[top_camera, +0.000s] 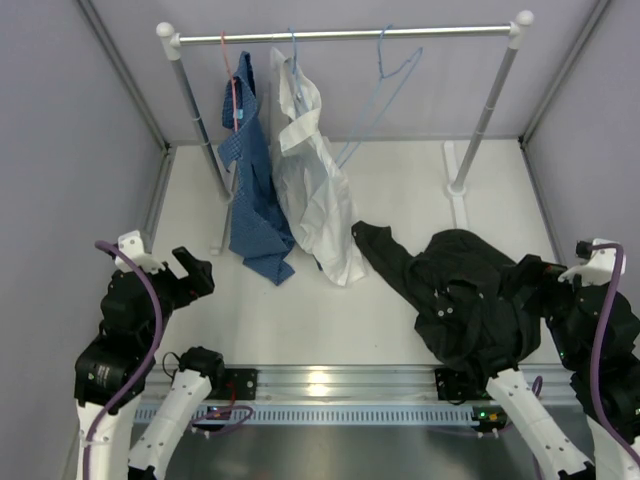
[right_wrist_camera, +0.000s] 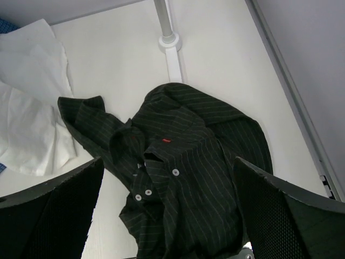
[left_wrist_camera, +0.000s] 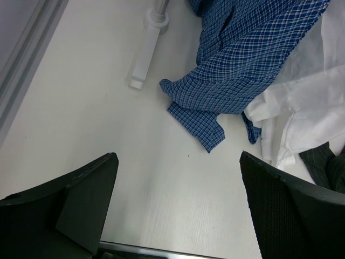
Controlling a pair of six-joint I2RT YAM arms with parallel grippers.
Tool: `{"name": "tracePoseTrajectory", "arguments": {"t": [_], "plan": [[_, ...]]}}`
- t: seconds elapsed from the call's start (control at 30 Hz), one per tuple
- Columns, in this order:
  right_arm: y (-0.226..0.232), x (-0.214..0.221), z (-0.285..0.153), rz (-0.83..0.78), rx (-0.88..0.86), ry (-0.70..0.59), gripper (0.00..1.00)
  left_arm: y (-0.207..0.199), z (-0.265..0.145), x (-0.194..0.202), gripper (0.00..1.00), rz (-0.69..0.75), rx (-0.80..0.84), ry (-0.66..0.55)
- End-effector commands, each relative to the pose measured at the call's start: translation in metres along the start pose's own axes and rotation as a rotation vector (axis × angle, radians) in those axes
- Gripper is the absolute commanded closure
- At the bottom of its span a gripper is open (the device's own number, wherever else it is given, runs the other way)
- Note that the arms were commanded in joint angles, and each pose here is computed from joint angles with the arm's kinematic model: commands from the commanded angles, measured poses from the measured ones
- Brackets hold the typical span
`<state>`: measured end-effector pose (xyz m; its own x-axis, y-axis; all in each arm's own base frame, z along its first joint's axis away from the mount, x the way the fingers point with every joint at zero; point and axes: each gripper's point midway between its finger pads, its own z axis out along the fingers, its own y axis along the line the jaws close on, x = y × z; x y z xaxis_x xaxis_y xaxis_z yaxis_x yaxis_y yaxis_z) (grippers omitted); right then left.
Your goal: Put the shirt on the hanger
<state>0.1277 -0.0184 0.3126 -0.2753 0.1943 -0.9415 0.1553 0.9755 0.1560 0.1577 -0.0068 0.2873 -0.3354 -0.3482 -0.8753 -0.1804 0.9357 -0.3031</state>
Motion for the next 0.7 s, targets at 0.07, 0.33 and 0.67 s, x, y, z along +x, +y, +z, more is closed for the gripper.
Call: {"name": "tracePoseTrajectory", "arguments": {"t": [0.07,0.33,0.67], "plan": [[0.011,0.012,0.009,-0.029,-0.035,0.081,0.01,-0.005,0.013,-0.006,0.02,-0.055,0.001,-0.033],[0.051,0.052,0.036,-0.002,-0.184,0.248,0.00,0.000,0.020,-0.010,0.02,-0.119,-0.021,-0.117],[0.078,0.109,0.096,0.112,-0.154,0.429,0.01,-0.007,0.021,-0.006,0.02,-0.146,0.030,-0.127]]}}
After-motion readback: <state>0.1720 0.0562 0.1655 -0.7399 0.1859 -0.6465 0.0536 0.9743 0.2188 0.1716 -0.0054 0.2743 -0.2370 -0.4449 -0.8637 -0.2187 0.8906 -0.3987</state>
